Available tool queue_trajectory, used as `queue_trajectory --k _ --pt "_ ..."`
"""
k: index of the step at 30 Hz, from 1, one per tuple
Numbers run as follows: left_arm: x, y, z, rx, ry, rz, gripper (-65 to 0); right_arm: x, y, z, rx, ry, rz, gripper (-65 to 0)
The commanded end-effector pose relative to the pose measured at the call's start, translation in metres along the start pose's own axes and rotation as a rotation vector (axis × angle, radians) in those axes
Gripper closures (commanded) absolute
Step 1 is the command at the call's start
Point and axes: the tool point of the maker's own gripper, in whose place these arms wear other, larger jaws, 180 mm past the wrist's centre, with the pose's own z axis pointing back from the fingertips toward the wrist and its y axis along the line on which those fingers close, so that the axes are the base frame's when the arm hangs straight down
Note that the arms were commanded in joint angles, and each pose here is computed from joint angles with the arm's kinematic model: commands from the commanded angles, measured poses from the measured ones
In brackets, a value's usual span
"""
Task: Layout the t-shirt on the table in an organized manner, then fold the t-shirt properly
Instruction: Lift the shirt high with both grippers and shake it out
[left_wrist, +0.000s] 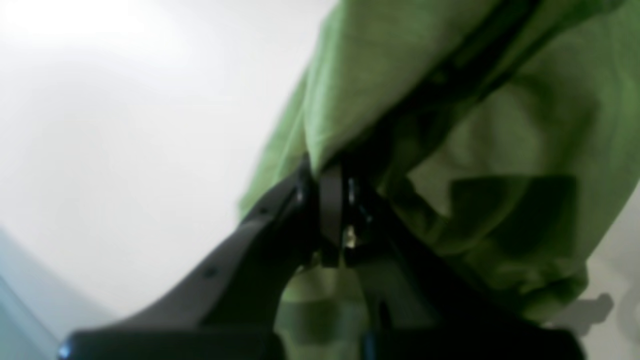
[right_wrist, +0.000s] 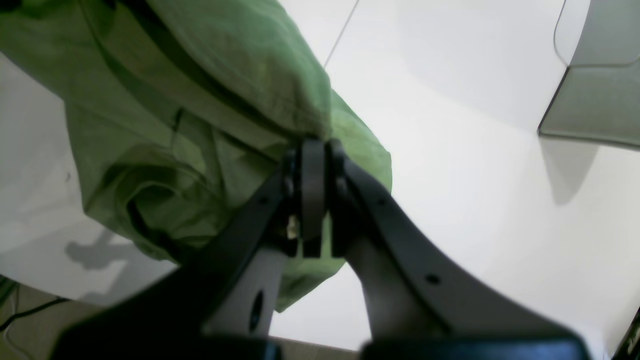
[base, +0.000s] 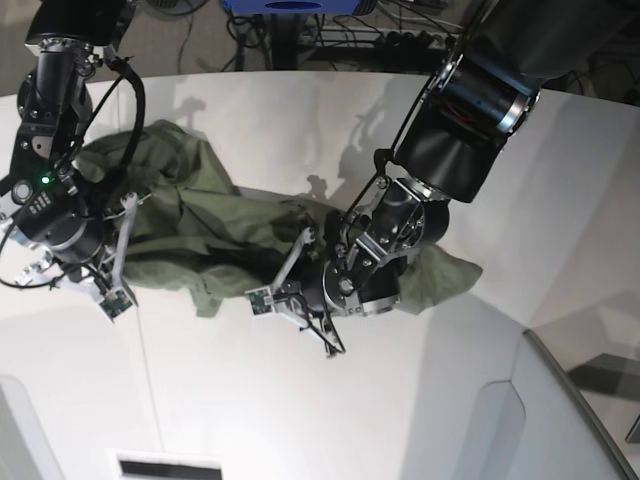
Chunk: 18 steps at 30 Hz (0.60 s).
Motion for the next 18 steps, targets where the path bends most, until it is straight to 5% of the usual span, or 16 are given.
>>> queue_trajectory --k 1,11,18 --pt "0.022 0.031 0.012 0.072 -0.061 -0.025 0.0 0.01 -0.009 0.004 -0.026 -0.035 0.0 -0.2" --pt "0.034 0.108 0.097 0.359 -0.002 -0.18 0.0 0.046 -0.043 0.006 -0.09 -0.103 0.009 -0.2" --pt "0.057 0.124 0.153 0.505 -0.037 -0.263 0.0 0.079 -0.09 0.024 -0.201 -0.175 0.031 -0.2"
